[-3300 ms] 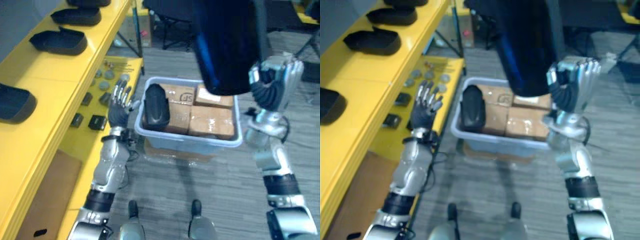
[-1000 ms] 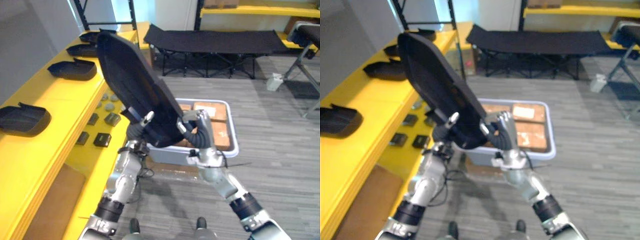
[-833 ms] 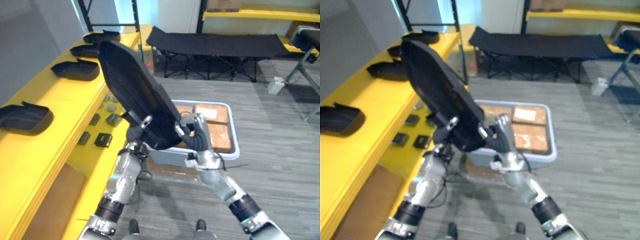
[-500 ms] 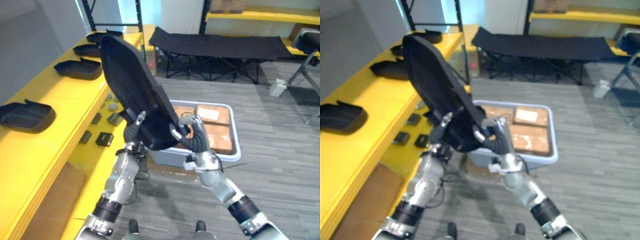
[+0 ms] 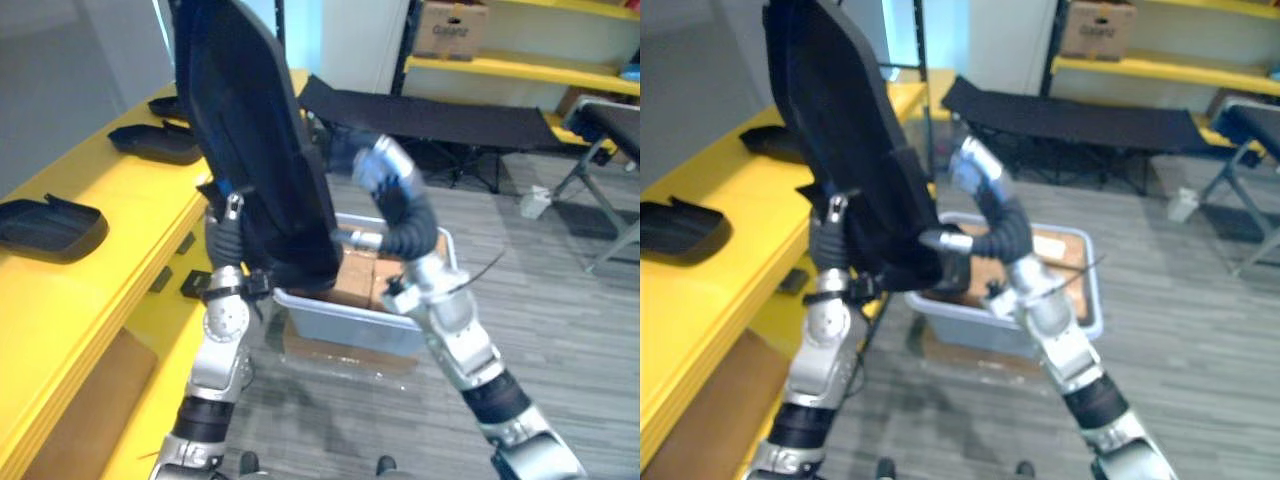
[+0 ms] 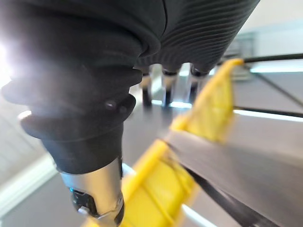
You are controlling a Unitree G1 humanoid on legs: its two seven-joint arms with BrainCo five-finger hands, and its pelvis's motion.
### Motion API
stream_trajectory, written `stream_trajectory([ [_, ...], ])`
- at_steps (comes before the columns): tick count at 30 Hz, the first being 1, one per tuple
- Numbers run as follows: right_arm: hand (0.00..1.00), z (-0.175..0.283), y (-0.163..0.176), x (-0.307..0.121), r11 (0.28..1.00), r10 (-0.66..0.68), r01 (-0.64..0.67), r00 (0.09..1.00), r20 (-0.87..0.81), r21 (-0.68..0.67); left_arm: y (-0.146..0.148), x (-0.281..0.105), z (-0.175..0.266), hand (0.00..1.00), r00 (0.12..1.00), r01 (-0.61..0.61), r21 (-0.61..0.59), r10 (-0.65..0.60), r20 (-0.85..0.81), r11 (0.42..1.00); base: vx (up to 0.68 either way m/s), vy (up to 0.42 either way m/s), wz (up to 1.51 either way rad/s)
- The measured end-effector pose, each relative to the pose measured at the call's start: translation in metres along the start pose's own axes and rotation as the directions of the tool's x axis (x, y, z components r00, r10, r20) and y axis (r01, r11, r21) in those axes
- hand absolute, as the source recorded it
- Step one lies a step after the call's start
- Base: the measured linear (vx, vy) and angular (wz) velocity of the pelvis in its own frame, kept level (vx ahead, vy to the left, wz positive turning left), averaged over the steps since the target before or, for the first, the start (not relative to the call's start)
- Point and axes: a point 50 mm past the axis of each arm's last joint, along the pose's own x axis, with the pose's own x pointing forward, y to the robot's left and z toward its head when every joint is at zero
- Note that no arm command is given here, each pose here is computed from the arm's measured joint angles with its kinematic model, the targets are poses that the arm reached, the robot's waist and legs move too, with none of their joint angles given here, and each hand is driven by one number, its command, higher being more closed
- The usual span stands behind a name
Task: Walk over and take plastic housings, then place them on the shelf
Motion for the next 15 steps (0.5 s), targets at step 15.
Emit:
stream_trajectory([
  [15,0.0,0.006,-0.103,-0.156,0.718,-0.694,0.667,0.663,-0.281,-0.2,0.083,-0.026,-0.028,1.0,0.902,-0.424,0.234,0.43,0.027,0.875,0.02,0.001,-0.13],
])
